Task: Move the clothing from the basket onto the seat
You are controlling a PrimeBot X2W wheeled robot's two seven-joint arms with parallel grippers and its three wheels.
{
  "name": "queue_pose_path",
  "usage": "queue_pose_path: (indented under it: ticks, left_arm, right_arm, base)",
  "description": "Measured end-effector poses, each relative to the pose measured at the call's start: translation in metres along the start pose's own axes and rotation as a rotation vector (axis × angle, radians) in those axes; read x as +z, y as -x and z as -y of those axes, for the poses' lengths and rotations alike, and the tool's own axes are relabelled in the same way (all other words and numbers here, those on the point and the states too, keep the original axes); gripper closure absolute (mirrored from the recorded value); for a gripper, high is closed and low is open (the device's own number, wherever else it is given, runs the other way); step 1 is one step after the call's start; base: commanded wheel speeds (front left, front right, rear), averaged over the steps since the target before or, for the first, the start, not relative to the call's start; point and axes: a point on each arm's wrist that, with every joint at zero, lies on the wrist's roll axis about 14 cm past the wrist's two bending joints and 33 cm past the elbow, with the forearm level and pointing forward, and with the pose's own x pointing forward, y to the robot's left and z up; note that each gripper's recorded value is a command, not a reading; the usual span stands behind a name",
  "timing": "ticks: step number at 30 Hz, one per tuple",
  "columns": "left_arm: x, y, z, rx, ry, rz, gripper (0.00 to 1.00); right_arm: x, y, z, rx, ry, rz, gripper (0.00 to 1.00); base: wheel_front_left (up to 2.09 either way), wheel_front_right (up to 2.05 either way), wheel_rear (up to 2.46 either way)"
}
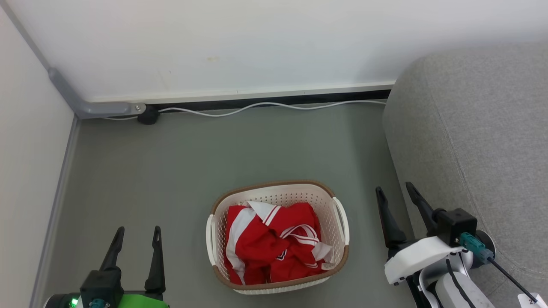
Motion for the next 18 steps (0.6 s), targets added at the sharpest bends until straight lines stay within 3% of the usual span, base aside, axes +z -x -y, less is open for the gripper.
queue_pose_path:
  ticks: [18]
  left_arm:
    - [-0.046, -0.053, 0.024, -0.107, -0.023, -0.12, 0.0]
  right_arm:
    - [-0.011, -0.049, 0.038, -0.078, -0.001, -0.018, 0.0]
  base:
    - [0.0, 0.0, 0.0]
